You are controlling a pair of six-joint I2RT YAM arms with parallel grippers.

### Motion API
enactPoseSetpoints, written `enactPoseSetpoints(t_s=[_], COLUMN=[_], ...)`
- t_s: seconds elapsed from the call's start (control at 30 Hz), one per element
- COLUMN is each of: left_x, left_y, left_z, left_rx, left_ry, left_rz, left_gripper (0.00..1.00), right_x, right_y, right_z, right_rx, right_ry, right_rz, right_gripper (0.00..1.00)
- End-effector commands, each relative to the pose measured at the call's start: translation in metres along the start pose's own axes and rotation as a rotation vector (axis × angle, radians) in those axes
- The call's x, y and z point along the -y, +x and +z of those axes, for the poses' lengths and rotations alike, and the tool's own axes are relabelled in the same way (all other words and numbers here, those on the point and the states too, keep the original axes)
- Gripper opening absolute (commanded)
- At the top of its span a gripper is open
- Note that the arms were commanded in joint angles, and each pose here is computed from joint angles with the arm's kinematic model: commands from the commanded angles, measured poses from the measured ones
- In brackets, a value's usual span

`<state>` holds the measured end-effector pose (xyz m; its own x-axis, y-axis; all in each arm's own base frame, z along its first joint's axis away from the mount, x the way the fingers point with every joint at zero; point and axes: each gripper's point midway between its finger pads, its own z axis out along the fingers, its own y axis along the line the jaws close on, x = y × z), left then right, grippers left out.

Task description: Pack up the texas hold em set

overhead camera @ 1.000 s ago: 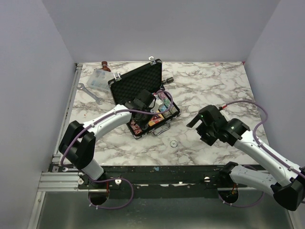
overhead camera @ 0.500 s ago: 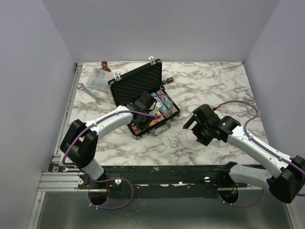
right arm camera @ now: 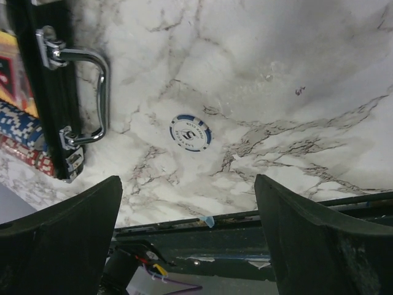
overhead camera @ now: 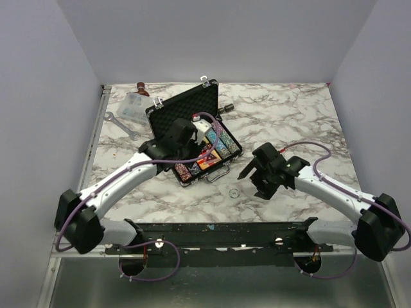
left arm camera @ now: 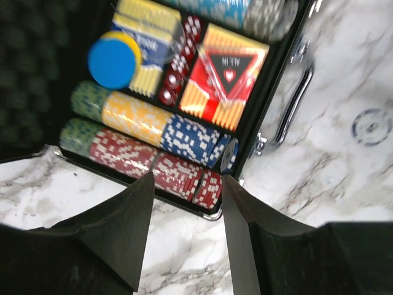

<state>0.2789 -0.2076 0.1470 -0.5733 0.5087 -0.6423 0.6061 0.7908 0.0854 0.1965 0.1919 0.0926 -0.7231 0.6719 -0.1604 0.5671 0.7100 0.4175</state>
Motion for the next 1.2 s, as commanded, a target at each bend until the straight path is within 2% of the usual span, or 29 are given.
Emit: enactPoseSetpoints(t_s=[0.0,0.1,0.23,0.53,0.7,0.93,1.17], left_x=[-0.013,-0.015,-0.02,-0.029,-0.027,-0.025,-0.025], left_y=[-0.048,-0.06,-0.061,-0.059,-0.06,-0.06,-0.059], left_z=[-0.045,-0.072,-0.092,-0.112,-0.115,-0.117,-0.118], left_rx=[0.311,0.453,0.542,0.595,0.607,0.613,0.617], left_ry=[-0.021,-0.011,-0.026,-0.068,-0.055,-0.048,-0.05], left_rz=[-0.143,-0.185,-0.201,-0.181,-0.178,-0.175,-0.172], left_gripper=[0.5,0.54,0.56,0.58,0.62,0.64,0.64], right_x=[-0.006,-0.007,-0.006,-0.003,0.005,0.015,0.025], right_y=[0.024,0.03,0.035,0.042,0.048,0.051,0.052], right_z=[0.02,0.03,0.046,0.071,0.076,0.082,0.089], right_rx=[-0.136,-0.175,-0.209,-0.256,-0.271,-0.259,-0.247], right_ry=[0.031,0.097,0.197,0.375,0.42,0.463,0.494], right_rz=[0.082,0.103,0.112,0.116,0.134,0.157,0.174], right_gripper=[0.9,0.87,0.85,0.79,0.75,0.7,0.54])
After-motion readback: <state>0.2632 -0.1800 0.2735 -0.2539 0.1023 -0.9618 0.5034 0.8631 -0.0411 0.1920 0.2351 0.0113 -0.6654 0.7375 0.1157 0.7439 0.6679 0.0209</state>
